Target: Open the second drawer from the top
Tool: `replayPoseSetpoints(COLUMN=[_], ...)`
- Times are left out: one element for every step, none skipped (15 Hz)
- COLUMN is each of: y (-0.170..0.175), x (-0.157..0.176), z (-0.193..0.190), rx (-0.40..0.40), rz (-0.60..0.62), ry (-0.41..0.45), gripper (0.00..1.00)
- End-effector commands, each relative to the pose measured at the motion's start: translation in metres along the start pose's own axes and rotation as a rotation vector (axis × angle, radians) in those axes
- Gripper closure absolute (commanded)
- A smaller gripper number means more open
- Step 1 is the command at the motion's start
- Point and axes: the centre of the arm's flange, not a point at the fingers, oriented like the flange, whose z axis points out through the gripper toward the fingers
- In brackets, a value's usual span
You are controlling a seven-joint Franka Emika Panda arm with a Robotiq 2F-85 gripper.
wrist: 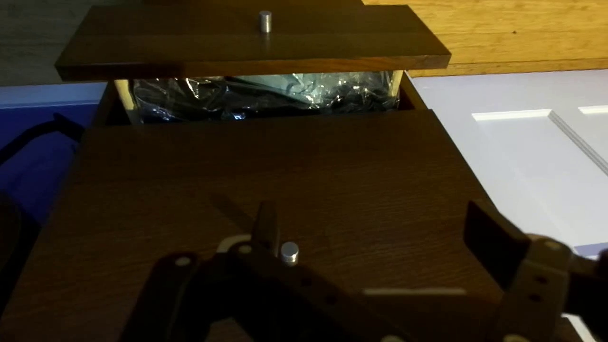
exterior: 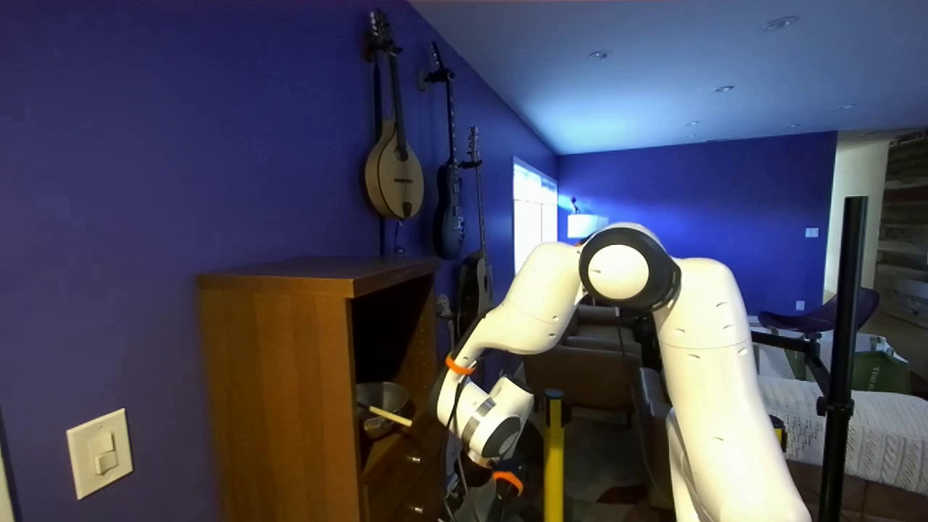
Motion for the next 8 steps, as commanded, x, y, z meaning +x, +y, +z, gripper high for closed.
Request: replayPoseSetpoints(y=[-0.003,-0.002,-0.001,0.0,0.003,0.006,0.009,0.011], x=[0.014,0.017,0.021,0.024,0.026,0.029,0.031,0.032], z=[0.029,0.034,0.04,0.046,0.053,0.058,0.062,0.067], rx=[-0.005,-0.016,-0.029,-0.034,-0.038,-0.037,-0.036,-0.031], rz=[0.024,0.028,0.026,0.023,0.006,-0.02,-0.04,-0.049], ry=[0.027,0.034,0.042,0.051,0.049,0.036,0.035,0.032], gripper=[0.0,0.0,0.0,0.0,0.01,0.03,0.03,0.07])
